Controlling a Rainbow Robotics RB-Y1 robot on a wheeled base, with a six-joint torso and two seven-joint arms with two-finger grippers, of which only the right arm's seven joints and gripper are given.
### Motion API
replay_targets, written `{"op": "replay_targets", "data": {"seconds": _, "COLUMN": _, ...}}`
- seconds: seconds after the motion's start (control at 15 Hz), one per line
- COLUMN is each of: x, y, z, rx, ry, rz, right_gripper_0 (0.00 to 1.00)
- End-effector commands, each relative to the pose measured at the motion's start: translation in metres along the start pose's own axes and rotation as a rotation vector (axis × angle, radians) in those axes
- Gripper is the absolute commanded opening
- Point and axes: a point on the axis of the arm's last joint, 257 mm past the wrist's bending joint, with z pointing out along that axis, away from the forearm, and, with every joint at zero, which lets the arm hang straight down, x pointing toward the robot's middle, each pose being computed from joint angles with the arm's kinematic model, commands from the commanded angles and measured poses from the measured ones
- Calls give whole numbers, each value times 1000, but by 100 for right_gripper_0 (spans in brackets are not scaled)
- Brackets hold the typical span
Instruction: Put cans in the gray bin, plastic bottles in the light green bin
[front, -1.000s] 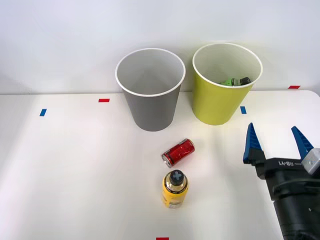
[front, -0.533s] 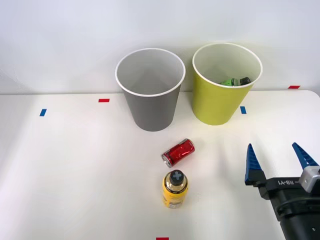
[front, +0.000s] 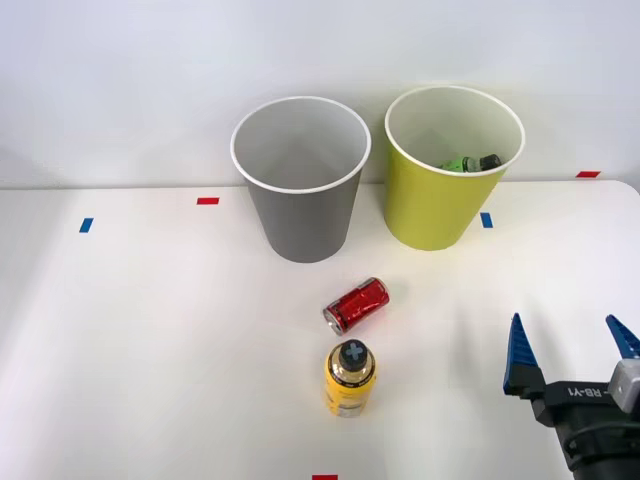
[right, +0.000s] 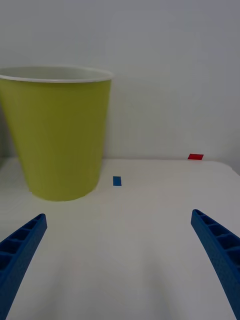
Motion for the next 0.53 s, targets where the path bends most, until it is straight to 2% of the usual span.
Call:
{"op": "replay_targets", "data": {"seconds": 0.07, "x": 13, "y": -7, "z": -13, "rx": 29, "ry": 40, "rz": 4, "right_gripper_0": 100}}
{"op": "replay_targets", "data": {"seconds": 0.53, "x": 31, "y": -2, "z": -36, "rx": 59, "ry": 70, "rz": 152, "right_gripper_0": 100}}
